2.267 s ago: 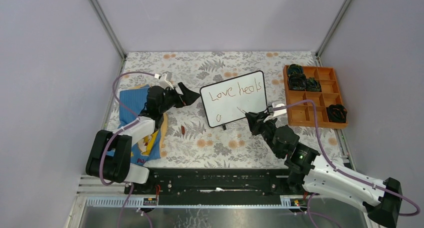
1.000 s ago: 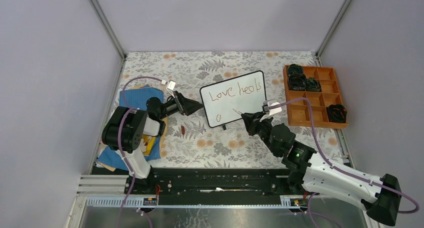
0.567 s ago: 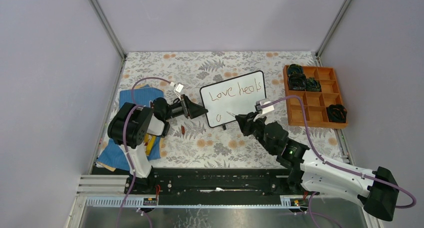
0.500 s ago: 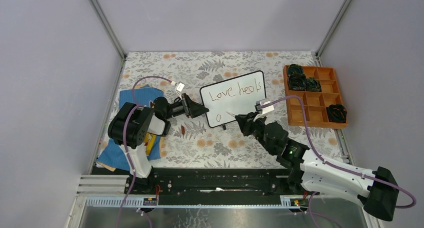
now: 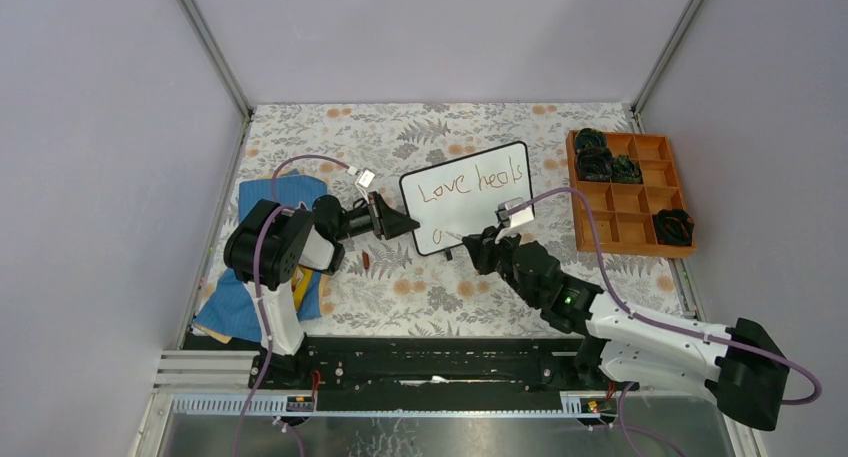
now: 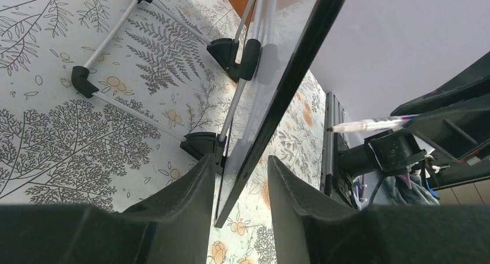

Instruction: Write a sentence on the whiteboard

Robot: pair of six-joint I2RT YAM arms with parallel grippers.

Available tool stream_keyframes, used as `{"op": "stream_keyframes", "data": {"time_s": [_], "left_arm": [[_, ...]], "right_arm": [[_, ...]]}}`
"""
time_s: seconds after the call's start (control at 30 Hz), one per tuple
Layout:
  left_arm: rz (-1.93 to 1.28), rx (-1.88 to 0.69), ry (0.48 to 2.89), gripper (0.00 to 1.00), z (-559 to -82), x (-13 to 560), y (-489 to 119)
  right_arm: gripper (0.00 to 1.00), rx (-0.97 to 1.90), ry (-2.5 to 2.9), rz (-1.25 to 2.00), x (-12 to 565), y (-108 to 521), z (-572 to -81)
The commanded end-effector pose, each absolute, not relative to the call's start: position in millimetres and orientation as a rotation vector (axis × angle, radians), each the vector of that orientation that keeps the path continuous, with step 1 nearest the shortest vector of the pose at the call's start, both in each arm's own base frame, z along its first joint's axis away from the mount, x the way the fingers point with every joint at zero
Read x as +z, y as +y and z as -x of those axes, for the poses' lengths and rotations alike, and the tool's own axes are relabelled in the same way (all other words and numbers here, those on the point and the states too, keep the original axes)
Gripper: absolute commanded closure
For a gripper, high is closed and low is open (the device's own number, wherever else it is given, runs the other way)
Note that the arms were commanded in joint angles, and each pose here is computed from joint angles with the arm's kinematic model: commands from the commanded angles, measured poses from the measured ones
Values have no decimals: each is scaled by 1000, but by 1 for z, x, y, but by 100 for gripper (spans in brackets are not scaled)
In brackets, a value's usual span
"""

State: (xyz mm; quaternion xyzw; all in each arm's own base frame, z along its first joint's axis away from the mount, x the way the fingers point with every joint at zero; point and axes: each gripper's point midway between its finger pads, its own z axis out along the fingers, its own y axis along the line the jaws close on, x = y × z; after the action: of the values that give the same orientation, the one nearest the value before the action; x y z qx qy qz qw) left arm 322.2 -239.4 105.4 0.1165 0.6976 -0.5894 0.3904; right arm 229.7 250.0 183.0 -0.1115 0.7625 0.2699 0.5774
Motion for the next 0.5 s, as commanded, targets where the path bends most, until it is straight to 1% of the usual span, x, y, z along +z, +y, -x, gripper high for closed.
{"op": "stream_keyframes", "data": {"time_s": [0.0,0.47], "left_arm": [[-363,-1454,1678,56,-328,117,-241],[-376,-1434,1687,61,-327,115,-240]], "right_arm": [[100,708,1734,206,208,267,-238],[100,597,1788,177,184,272,-257]]}}
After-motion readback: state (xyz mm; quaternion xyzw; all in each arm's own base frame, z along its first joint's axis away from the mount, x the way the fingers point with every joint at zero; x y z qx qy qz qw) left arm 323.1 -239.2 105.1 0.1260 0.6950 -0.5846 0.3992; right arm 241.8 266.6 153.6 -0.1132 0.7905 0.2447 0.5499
